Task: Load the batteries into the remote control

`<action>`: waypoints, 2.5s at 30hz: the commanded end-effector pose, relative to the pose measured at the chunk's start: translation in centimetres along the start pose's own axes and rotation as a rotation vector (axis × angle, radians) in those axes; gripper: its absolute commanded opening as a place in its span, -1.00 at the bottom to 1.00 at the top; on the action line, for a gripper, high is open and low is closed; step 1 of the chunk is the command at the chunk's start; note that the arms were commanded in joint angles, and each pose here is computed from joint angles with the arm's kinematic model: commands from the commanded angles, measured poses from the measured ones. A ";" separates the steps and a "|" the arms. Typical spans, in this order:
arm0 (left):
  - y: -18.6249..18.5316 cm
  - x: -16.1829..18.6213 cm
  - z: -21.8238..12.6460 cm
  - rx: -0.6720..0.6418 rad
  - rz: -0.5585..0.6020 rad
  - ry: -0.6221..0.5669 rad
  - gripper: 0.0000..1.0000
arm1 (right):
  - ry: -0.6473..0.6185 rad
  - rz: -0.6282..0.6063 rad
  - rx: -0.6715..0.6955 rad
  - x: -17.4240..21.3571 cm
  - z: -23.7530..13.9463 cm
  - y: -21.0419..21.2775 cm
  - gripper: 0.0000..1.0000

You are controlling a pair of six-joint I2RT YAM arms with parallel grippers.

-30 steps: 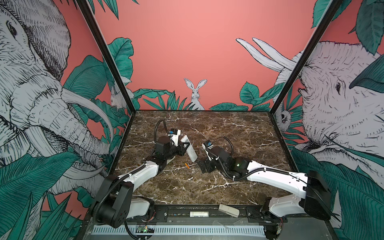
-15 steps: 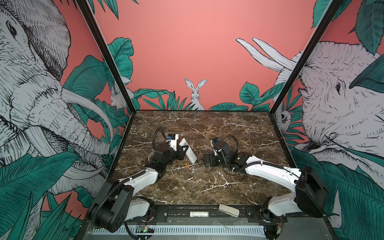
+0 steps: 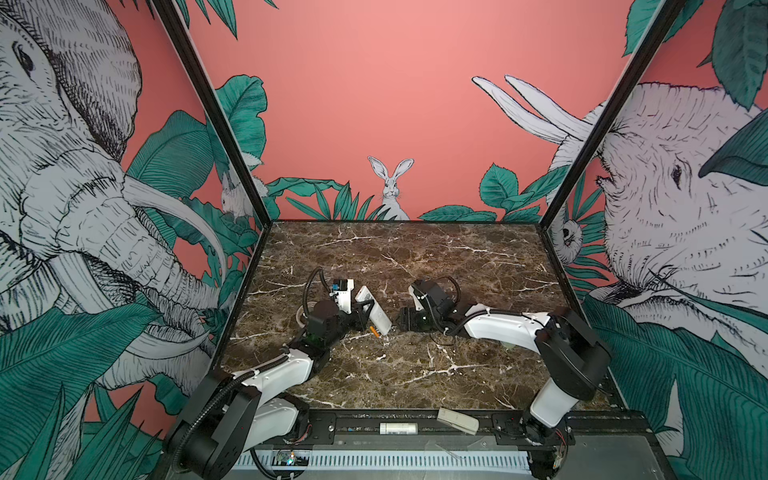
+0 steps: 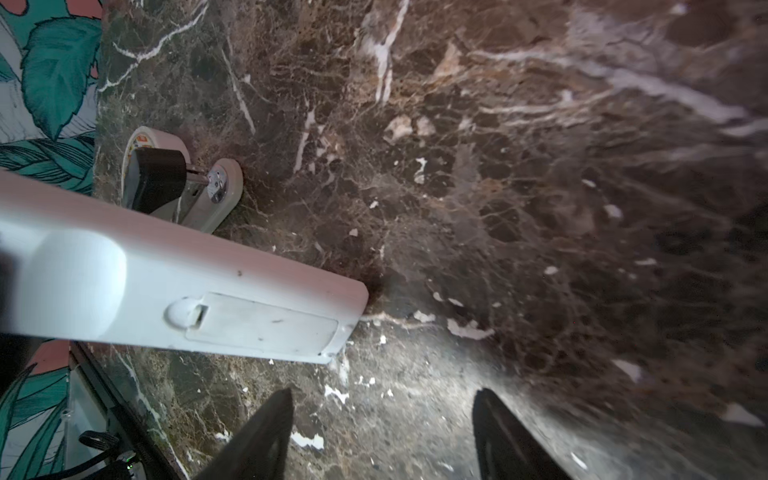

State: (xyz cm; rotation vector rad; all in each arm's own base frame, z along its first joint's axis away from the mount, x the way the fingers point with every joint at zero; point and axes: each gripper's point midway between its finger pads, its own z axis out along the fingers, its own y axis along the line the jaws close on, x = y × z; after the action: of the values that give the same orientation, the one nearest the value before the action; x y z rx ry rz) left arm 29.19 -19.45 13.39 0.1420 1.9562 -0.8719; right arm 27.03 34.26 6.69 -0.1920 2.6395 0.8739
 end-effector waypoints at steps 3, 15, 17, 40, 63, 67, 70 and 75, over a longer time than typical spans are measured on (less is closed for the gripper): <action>-0.1 -0.9 -0.6 -0.004 0.002 -0.055 -0.93 | -0.035 0.043 -0.161 -1.8 0.6 3.7 0.20; 0.5 -0.1 -0.3 -0.025 -0.007 -0.042 -0.93 | -0.035 0.030 -0.222 -2.6 1.2 5.6 0.16; 0.6 -0.1 -0.3 -0.028 -0.008 -0.040 -0.93 | -0.035 0.030 -0.226 -2.6 1.5 5.7 0.16; 1.2 0.8 -0.2 -0.038 -0.026 -0.028 -0.94 | -0.059 0.063 -0.248 -3.3 2.4 6.0 0.13; 1.6 1.4 -0.6 -0.046 -0.040 -0.037 -0.94 | -0.025 0.134 -0.169 -2.5 5.0 3.8 0.11; 1.3 1.4 -0.6 -0.036 -0.031 -0.041 -0.94 | 0.065 0.047 0.020 -1.1 4.9 2.3 0.11; 1.2 1.3 -0.6 -0.033 -0.023 -0.046 -0.94 | 0.122 -0.023 0.123 -0.3 4.9 1.5 0.12; 0.9 1.3 -0.3 -0.028 -0.010 -0.044 -0.94 | 0.165 -0.102 0.202 0.2 4.9 1.2 0.10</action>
State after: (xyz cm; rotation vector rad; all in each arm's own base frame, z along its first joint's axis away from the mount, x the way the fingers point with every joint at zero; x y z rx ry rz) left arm 30.07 -17.36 12.90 -0.0054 1.8926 -0.8033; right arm 29.88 40.88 8.31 -0.2688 2.6734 0.8602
